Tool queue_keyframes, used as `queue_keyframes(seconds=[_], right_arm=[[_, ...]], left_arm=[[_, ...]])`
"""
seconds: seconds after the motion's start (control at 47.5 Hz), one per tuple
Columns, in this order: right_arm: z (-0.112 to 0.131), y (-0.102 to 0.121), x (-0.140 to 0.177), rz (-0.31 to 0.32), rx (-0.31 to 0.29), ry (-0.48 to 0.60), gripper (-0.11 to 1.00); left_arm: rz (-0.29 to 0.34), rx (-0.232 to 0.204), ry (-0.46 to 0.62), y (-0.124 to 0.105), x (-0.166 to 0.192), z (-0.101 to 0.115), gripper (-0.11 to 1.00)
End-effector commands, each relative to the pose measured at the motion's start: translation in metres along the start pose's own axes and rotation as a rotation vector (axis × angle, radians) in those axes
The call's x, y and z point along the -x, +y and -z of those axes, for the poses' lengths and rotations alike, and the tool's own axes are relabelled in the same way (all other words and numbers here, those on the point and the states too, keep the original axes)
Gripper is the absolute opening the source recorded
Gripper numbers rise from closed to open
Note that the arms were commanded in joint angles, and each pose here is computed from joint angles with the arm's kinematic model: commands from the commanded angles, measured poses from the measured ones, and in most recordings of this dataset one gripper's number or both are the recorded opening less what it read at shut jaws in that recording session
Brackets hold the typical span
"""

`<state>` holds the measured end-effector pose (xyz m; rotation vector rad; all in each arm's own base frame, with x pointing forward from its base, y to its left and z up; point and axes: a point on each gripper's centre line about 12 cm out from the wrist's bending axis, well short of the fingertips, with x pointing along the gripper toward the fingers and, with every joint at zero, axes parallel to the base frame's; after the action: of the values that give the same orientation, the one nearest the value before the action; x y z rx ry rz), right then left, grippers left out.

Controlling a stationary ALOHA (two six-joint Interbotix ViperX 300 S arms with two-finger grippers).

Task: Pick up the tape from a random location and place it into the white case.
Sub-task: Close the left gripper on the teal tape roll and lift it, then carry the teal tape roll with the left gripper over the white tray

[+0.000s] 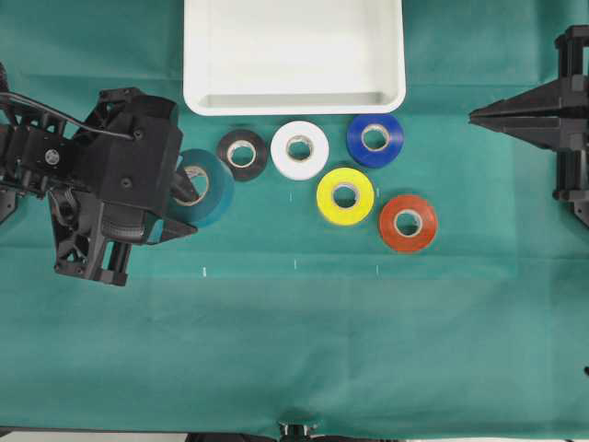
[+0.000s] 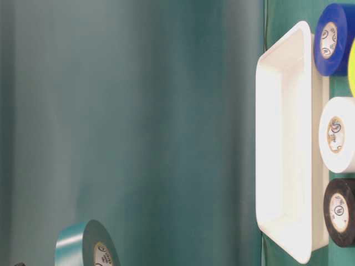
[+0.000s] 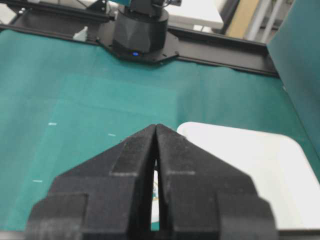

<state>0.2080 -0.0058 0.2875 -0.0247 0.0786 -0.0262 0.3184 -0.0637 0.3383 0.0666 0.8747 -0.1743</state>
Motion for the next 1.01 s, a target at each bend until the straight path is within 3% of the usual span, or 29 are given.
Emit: queue_keyframes(seconds=[0.0, 0.568, 0.736, 0.989], right_arm=[[-0.011, -0.001, -0.002, 0.002, 0.000, -0.028, 0.00], [-0.010, -0.001, -0.002, 0.002, 0.001, -0.023, 0.00], [-0.010, -0.001, -0.002, 0.002, 0.000, -0.023, 0.00], [-0.010, -0.001, -0.002, 0.002, 0.005, -0.023, 0.00]], left_arm=[[-0.004, 0.000, -0.034, 0.001, 0.010, -0.004, 0.23], [-0.028, 0.027, -0.030, 0.013, 0.010, -0.003, 0.23], [-0.075, 0.085, -0.024, 0.036, 0.013, 0.005, 0.24], [-0.195, 0.216, -0.036, 0.089, 0.028, 0.020, 0.23]])
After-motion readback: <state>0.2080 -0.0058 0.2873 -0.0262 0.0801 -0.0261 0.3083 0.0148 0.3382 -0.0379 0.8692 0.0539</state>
